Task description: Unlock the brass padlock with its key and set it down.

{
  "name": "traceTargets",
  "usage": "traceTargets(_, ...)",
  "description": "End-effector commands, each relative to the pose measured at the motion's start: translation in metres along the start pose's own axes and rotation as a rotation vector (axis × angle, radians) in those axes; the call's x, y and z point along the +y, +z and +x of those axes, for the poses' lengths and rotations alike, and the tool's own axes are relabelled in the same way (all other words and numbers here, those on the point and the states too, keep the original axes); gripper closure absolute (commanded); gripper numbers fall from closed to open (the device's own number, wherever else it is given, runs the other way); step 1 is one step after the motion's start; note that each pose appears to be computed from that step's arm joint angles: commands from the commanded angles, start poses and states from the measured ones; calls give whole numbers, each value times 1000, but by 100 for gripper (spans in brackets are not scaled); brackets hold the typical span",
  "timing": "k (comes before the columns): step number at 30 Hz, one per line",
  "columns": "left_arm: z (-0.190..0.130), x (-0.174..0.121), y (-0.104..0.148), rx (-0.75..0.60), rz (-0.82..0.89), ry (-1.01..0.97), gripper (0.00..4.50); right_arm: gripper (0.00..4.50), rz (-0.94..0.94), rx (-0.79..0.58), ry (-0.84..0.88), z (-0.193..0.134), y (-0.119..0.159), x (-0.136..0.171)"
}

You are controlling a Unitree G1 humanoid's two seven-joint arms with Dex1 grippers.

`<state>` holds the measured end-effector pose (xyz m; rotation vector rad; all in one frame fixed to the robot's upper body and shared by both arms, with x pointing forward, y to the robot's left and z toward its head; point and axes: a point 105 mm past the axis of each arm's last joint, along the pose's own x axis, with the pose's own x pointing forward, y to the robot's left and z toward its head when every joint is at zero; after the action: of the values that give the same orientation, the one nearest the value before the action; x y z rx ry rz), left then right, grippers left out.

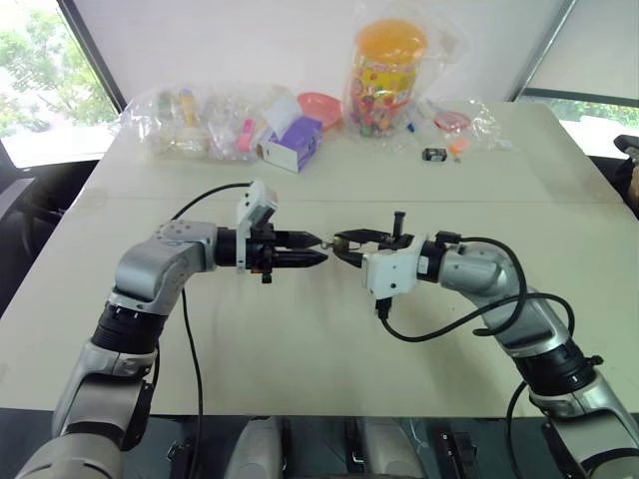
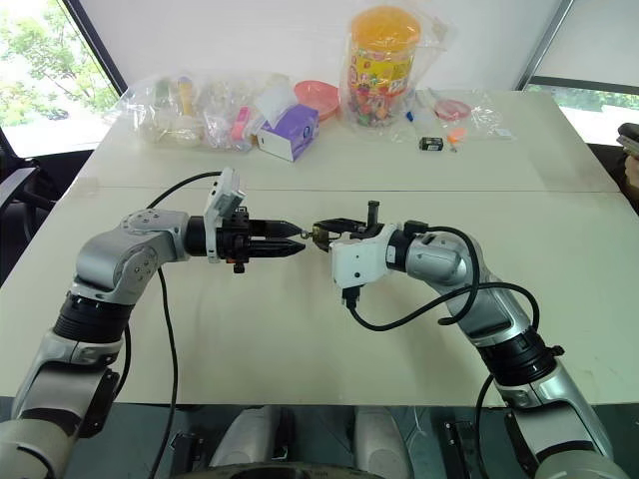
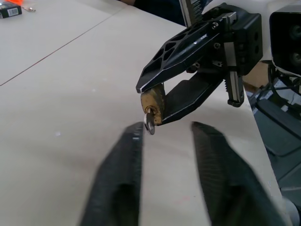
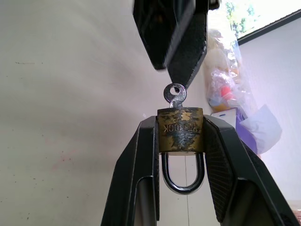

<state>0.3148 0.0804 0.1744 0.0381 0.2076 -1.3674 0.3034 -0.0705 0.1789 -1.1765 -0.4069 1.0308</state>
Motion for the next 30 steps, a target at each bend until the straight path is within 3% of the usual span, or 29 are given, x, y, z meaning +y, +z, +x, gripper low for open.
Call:
traceTargets(1, 1, -2, 10, -16, 46, -7, 339, 380, -36, -44, -27, -1, 15, -10)
traceTargets(14, 3, -1, 11, -24, 62, -5, 339, 380, -38, -59, -17, 1, 21, -11)
traceTargets(17, 4, -1, 11, -23, 75, -10, 429, 380, -34, -57, -11, 1, 21, -10)
traceTargets(18, 4, -1, 11, -23, 81, -10, 440, 380, -33, -55, -8, 0, 21, -10)
traceTargets(25, 6, -3, 7, 20, 153, -20, 440, 380, -27, -51, 14, 0, 20, -7)
traceTargets(30, 11, -1, 6, 48, 334, 16, 440, 380, 47, -64, 36, -1, 22, -8)
